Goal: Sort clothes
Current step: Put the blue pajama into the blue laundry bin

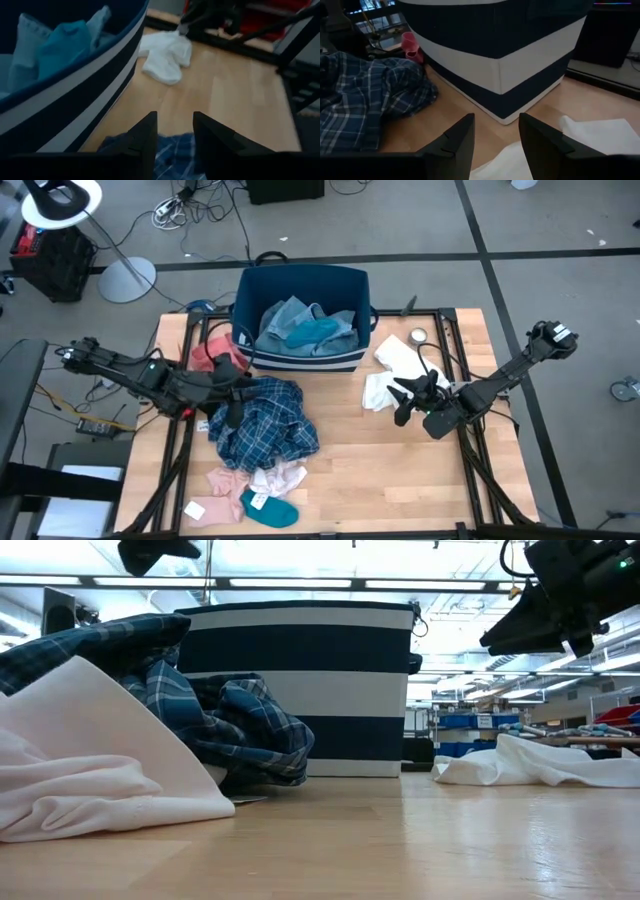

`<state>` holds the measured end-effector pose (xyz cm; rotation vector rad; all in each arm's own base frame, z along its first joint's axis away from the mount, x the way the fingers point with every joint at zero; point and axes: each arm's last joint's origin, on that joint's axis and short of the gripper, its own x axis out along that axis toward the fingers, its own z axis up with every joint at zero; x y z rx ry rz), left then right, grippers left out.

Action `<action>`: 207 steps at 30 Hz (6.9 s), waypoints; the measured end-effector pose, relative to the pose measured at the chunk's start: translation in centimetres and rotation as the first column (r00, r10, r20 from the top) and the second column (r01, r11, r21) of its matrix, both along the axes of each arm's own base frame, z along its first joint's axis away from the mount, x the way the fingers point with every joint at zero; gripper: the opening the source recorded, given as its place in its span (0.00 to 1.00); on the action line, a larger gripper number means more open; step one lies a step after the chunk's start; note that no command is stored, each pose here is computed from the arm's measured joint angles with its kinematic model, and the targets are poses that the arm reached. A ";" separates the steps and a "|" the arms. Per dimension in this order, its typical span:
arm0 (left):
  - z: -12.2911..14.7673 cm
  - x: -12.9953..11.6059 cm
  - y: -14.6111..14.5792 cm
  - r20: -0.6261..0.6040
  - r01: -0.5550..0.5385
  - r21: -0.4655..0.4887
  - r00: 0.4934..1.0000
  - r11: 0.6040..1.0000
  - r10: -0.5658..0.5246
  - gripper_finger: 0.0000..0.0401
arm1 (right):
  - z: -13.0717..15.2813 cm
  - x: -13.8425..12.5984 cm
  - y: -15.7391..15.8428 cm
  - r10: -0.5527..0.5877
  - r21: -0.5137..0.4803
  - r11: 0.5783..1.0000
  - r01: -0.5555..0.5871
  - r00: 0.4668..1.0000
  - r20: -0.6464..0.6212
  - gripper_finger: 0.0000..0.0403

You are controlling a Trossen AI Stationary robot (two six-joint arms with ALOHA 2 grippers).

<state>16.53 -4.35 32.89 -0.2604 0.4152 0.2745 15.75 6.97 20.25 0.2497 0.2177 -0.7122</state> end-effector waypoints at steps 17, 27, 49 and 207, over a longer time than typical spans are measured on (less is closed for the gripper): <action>-0.6 -0.5 0.5 -0.048 -0.117 0.047 0.992 0.992 0.119 0.57 | 0.0 0.0 0.0 0.000 -0.001 1.000 0.000 1.000 0.000 0.39; 0.1 0.5 -0.1 0.049 -0.062 -0.143 0.996 0.988 0.069 0.61 | 0.0 0.0 0.0 0.000 -0.002 1.000 0.000 1.000 -0.001 0.38; -10.7 6.7 -2.0 -0.618 -0.148 -0.144 0.786 0.978 0.028 0.51 | 0.0 0.0 0.0 0.001 -0.001 1.000 -0.001 1.000 0.003 0.38; 1.3 14.8 22.2 -0.500 -0.149 0.062 0.851 0.987 0.160 0.35 | 0.2 0.2 0.2 0.064 -0.043 0.997 -0.066 0.997 -0.054 0.37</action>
